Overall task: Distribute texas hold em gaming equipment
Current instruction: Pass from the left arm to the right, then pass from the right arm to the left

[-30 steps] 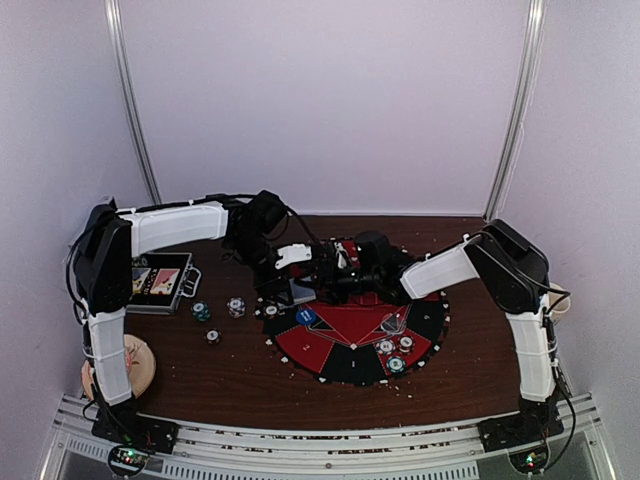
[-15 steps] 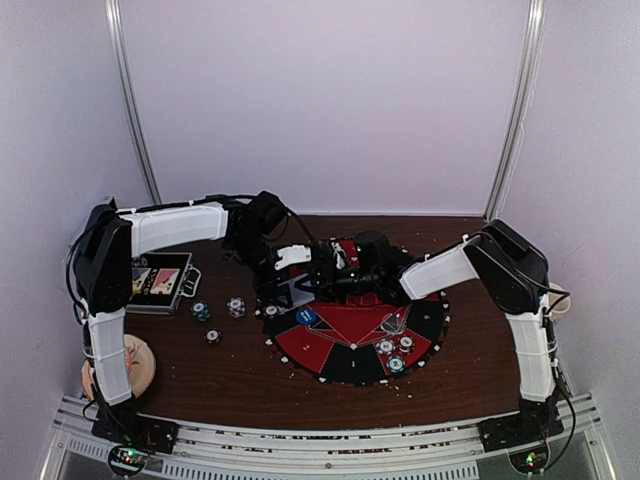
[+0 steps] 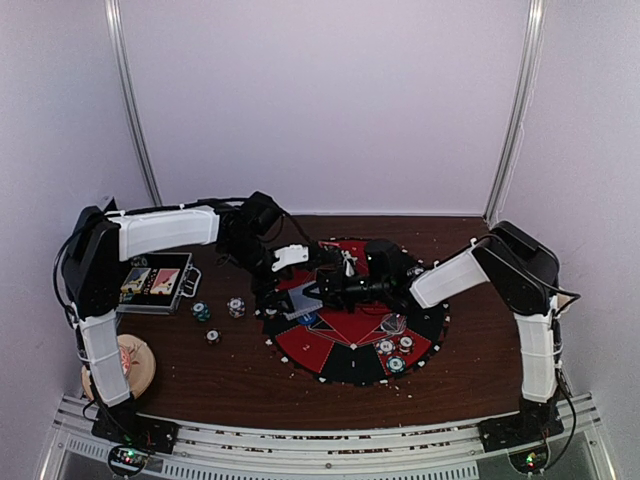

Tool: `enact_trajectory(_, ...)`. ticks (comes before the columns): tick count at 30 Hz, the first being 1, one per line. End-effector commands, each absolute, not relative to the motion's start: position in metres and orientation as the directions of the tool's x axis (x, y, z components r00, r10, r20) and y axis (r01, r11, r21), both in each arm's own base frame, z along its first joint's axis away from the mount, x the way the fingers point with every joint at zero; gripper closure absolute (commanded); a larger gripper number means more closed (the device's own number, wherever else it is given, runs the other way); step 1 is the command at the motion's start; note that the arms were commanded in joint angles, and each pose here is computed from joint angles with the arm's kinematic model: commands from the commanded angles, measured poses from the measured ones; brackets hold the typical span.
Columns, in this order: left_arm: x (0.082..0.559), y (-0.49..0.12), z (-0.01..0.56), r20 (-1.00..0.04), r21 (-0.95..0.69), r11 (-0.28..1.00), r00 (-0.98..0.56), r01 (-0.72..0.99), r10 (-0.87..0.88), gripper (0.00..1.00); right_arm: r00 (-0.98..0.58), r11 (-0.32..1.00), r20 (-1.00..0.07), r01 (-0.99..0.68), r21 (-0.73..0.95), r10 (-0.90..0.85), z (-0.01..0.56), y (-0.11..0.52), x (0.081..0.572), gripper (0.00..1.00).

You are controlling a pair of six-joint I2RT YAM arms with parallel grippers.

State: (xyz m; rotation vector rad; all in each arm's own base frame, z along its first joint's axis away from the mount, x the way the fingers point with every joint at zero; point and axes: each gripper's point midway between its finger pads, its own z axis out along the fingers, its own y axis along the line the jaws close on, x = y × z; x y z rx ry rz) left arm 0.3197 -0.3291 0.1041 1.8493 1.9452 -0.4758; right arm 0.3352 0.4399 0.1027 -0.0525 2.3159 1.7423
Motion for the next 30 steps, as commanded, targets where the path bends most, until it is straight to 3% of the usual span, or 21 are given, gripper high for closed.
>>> enact_trajectory(1, 0.317, -0.346, 0.123, -0.610, 0.058, 0.018, 0.021, 0.998, 0.792, 0.02, -0.947, 0.164, -0.271, -0.244, 0.956, 0.171, 0.160, 0.439, 0.333, 1.00)
enact_trajectory(15, 0.300, -0.364, 0.126, -0.672, 0.011, -0.047, 0.042, 0.999, 0.740, 0.03, -0.942, 0.143, -0.272, -0.247, 0.959, 0.197, 0.178, 0.437, 0.326, 1.00)
enact_trajectory(30, 0.298, -0.360, 0.121, -0.670, 0.019, -0.035, 0.038, 0.999, 0.741, 0.32, -0.942, 0.138, -0.268, -0.243, 0.960, 0.200, 0.177, 0.439, 0.324, 1.00)
